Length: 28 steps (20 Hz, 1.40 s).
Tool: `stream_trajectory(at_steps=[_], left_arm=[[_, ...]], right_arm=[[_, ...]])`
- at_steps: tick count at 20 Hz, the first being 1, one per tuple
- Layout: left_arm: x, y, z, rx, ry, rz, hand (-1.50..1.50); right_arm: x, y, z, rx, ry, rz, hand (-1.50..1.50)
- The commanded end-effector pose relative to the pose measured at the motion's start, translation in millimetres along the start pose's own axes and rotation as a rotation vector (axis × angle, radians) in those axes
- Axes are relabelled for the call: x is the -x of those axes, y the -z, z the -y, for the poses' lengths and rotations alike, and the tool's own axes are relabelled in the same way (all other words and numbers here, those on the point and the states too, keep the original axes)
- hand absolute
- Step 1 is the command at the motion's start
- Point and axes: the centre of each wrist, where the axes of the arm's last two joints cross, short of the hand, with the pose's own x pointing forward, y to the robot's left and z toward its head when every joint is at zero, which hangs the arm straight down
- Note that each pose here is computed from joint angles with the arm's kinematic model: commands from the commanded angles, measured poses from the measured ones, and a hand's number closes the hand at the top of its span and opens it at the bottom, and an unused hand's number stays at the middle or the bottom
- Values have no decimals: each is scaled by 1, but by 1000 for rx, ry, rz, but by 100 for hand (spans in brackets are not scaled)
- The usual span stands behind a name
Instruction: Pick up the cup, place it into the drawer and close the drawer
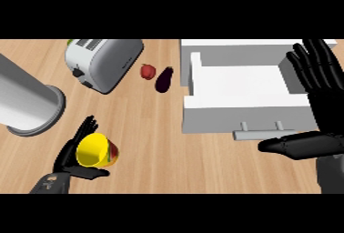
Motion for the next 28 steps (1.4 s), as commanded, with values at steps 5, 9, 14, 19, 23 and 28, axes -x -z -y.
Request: stream_trajectory(at_steps=[5, 9, 14, 19, 23, 28], left_arm=[[-6, 15, -1, 53, -74, 114, -150], [-1, 27, 25, 88, -142, 103, -150], [-2, 33, 32, 188, -258, 103, 150], [-1, 24, 32, 47, -34, 316, 150], [-5, 39, 43, -36, 14, 393, 150], [-10, 47, 45, -272, -47, 451, 150]], right_arm=[[5, -7, 11, 15, 1, 5, -150], [4, 1, -3, 8, -4, -3, -150], [-5, 9, 11, 1, -2, 3, -150], [5, 4, 17, 16, -19, -11, -150], [4, 1, 13, 5, -15, -7, -150], [16, -2, 10, 7, -14, -16, -150]])
